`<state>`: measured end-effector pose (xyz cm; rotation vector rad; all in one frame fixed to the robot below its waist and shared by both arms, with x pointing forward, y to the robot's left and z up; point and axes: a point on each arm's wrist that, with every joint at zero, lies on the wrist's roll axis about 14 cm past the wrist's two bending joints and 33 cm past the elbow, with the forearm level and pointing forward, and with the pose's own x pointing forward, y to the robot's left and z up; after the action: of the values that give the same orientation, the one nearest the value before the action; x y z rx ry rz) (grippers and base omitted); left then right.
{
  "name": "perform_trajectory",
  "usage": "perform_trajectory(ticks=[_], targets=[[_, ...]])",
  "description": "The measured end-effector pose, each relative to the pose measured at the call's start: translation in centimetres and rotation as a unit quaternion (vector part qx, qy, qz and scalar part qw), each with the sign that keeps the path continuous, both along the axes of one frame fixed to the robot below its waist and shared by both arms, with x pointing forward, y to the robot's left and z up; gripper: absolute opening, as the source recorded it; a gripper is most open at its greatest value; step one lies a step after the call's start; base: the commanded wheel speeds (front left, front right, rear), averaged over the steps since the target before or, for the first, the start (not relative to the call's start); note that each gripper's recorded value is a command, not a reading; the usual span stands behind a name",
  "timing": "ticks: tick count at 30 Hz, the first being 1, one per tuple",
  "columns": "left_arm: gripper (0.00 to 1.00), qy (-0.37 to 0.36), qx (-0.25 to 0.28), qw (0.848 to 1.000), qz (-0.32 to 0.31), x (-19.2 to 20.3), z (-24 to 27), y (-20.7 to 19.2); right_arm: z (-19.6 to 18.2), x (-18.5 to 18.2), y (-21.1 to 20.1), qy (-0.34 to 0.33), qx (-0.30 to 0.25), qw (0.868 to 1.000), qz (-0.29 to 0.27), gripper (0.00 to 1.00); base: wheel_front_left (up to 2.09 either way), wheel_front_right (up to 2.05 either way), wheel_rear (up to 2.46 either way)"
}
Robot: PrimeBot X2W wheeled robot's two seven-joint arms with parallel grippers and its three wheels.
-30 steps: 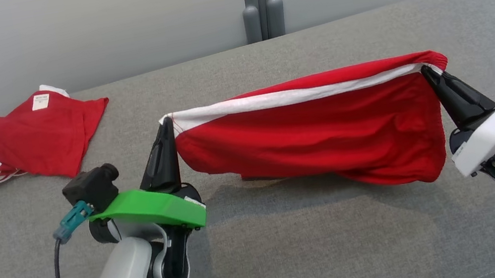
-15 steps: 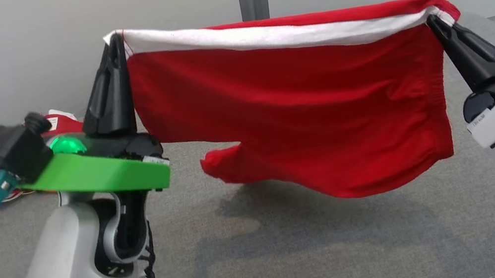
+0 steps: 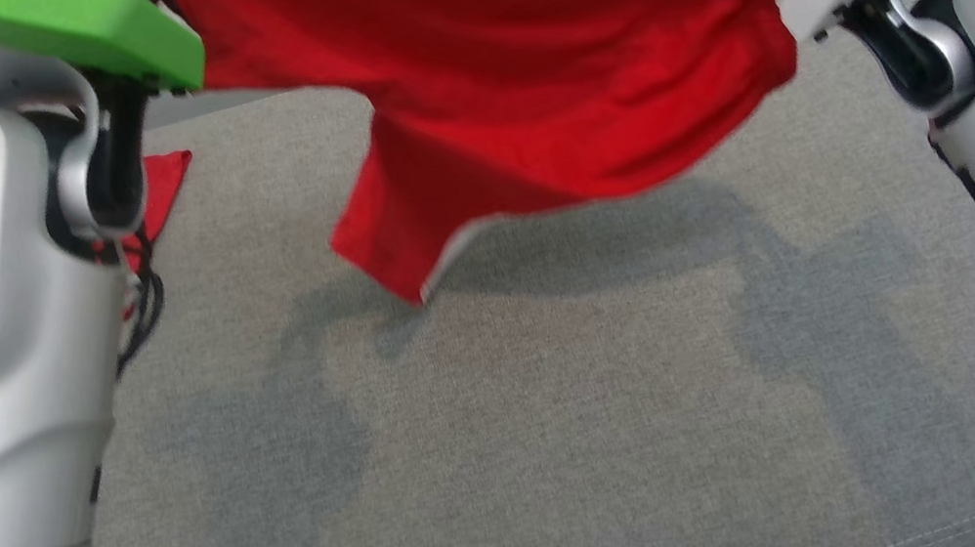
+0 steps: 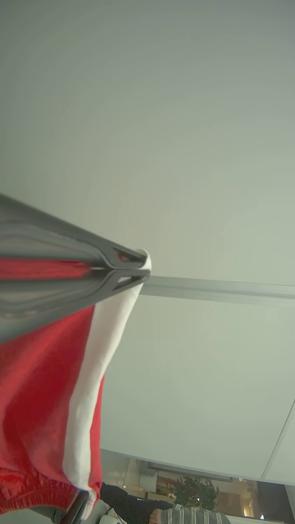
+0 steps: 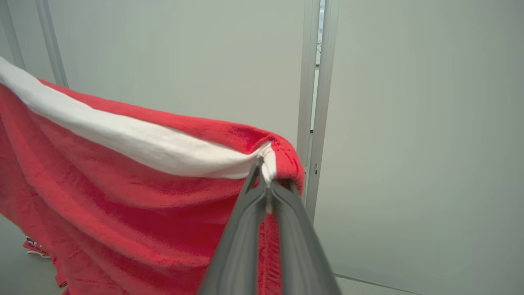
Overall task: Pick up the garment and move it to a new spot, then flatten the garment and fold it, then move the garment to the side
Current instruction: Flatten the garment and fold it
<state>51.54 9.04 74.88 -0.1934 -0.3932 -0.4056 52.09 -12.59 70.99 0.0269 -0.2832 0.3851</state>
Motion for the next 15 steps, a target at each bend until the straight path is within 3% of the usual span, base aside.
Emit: perform_trajectory(ticks=[8, 12, 15], targets=[[0.0, -0.095, -0.007, 0.995, 0.037, 5.0, 4.7, 0.6, 2.5, 6.5, -0.1, -0.095, -0.027, 0.994, -0.042, 0.0, 0.0, 0.0, 0.0], [0.0, -0.056, -0.015, 0.998, 0.022, 7.6, 0.1, -0.1, -2.1, 9.2, 1.0, -0.058, -0.044, 0.997, -0.035, 0.0, 0.0, 0.0, 0.0], [0.0, 0.005, -0.027, 1.0, 0.015, 8.9, -6.2, -0.2, -6.9, 9.8, 2.5, -0.024, -0.05, 0.998, -0.012, 0.0, 0.0, 0.0, 0.0]])
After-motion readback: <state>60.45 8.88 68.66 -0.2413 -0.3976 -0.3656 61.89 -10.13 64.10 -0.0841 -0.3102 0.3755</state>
